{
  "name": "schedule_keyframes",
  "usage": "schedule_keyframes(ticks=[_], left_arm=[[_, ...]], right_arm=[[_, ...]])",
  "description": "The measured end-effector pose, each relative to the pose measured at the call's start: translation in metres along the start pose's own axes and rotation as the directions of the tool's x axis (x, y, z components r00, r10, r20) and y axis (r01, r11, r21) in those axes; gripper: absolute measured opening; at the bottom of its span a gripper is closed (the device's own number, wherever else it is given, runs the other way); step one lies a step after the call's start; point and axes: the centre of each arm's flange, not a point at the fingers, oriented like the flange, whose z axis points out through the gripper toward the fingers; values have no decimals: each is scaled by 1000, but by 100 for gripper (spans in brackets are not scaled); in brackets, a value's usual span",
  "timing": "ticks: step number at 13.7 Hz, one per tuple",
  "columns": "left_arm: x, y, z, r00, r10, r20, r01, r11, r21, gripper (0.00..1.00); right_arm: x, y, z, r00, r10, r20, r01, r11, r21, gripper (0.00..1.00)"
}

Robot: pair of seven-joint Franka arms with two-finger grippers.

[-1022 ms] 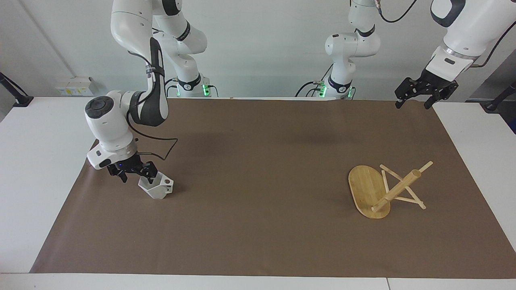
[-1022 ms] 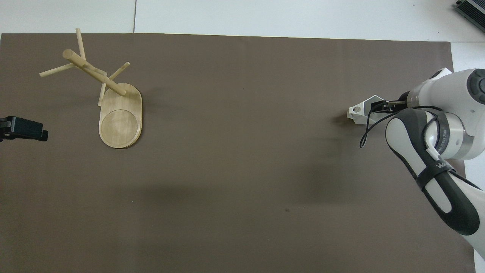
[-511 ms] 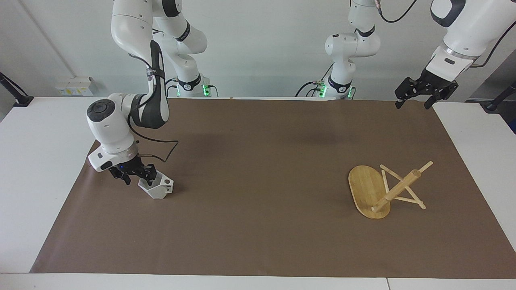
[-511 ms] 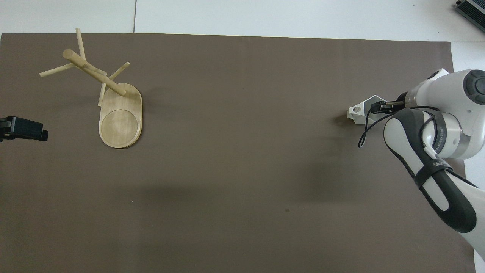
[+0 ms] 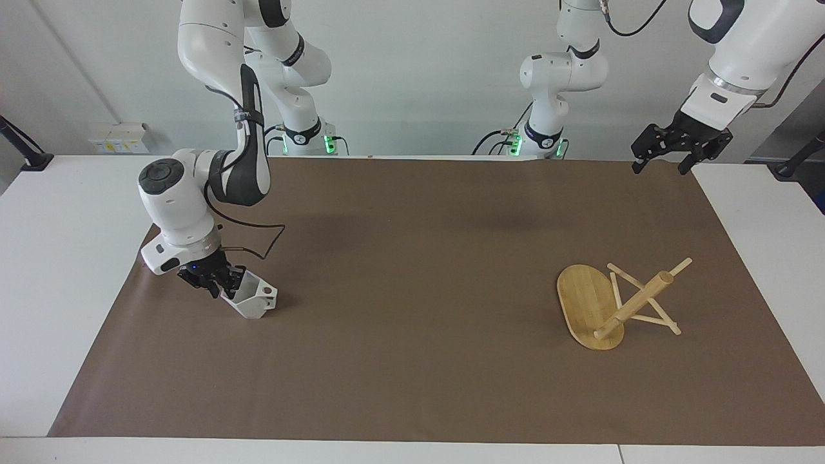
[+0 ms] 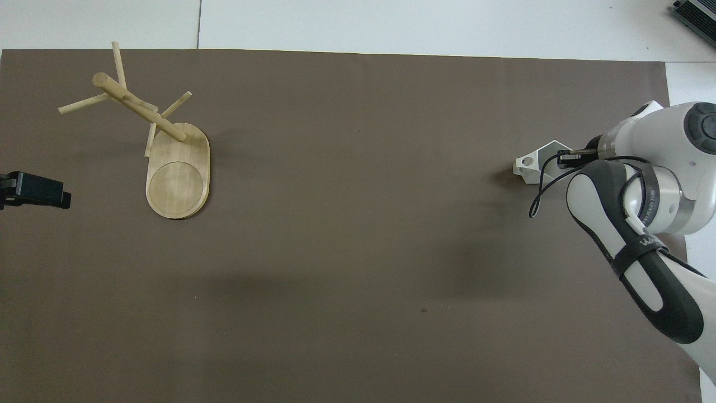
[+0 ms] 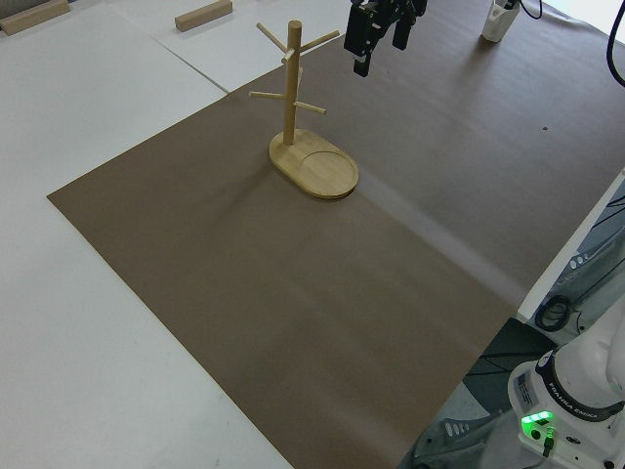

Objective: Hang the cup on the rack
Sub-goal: 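Reach the right gripper to the white mug and grasp its rim, then carry the white mug toward the left gripper while the left gripper approaches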

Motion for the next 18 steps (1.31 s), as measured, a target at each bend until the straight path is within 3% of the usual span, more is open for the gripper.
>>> schedule_keyframes(ticks=[8,18], left_arm=[[0,0,0,1000,0,0,0,1000,0,100],[0,0,0,1000,0,0,0,1000,0,100]], right_arm=[[2,-2,-6,1000,-1,-8,1,1000,4,5],[8,-22,-26,999,-33,18,32,999,20,4]])
